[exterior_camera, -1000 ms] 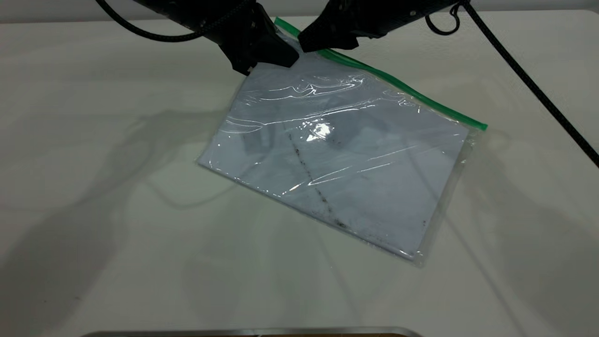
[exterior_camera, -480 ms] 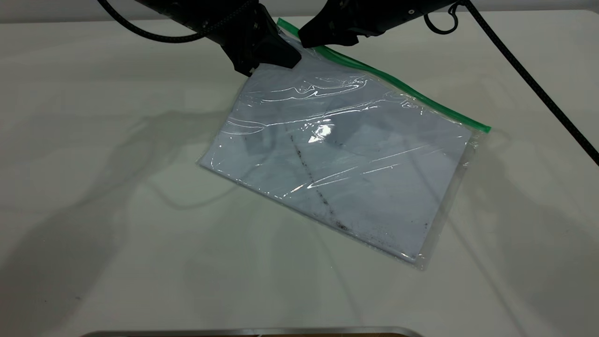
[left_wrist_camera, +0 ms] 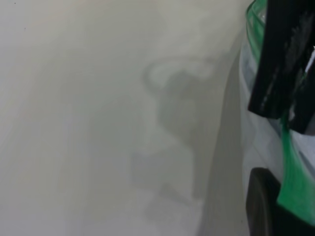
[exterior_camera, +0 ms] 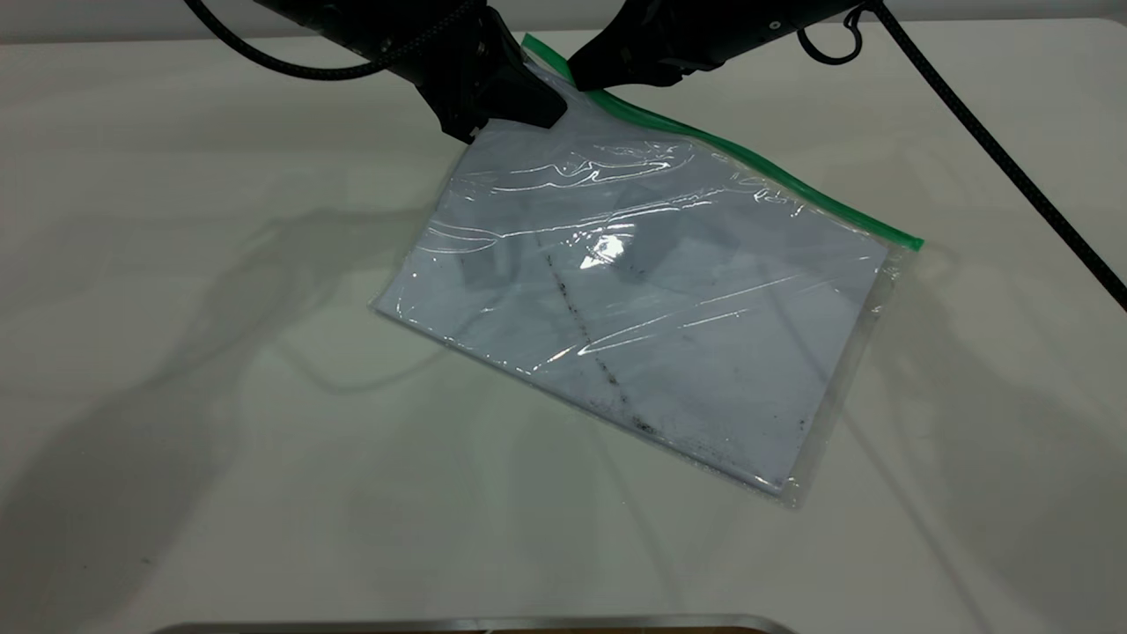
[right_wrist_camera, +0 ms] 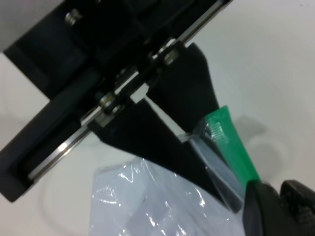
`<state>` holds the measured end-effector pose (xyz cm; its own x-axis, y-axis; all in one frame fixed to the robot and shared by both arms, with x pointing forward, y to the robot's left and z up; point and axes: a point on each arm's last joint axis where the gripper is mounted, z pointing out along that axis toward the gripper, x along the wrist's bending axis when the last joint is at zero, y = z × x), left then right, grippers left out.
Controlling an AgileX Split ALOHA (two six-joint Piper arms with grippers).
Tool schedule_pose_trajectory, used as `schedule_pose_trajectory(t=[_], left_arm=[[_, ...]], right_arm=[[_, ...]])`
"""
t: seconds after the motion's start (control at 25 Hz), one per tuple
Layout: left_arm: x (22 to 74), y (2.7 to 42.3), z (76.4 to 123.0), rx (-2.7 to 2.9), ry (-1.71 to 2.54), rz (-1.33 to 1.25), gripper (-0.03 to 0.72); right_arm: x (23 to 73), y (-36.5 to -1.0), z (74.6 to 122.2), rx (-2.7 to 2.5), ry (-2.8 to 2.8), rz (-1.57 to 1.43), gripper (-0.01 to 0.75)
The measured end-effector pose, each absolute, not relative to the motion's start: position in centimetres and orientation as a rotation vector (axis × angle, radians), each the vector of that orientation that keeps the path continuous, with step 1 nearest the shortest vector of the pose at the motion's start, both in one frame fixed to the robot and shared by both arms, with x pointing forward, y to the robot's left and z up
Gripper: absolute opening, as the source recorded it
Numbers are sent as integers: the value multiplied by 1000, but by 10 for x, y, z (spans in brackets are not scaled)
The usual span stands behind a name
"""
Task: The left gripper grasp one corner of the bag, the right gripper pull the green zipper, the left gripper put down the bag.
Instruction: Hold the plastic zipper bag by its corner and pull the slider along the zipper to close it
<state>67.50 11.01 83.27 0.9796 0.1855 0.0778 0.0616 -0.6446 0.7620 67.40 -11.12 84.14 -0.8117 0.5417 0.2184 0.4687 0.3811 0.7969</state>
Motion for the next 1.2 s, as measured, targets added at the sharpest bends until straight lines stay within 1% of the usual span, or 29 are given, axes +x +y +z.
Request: schedule_pose_trajectory(t=[0.24,0.6,0.88,1.2], left_arm=[[676,109,832,2252,198,189,59],[677,113,837,2242,217,200,59],[683,129,854,2182,240,203,59],[685,134,860,2110,273,168,59]], right_arm=[[674,-111,841,907,2556,1412,37],[674,-113,840,876,2574,1362,37],[678,-114,847,876,2548,1386,37],[681,-122,848,893,2538,1406,37]])
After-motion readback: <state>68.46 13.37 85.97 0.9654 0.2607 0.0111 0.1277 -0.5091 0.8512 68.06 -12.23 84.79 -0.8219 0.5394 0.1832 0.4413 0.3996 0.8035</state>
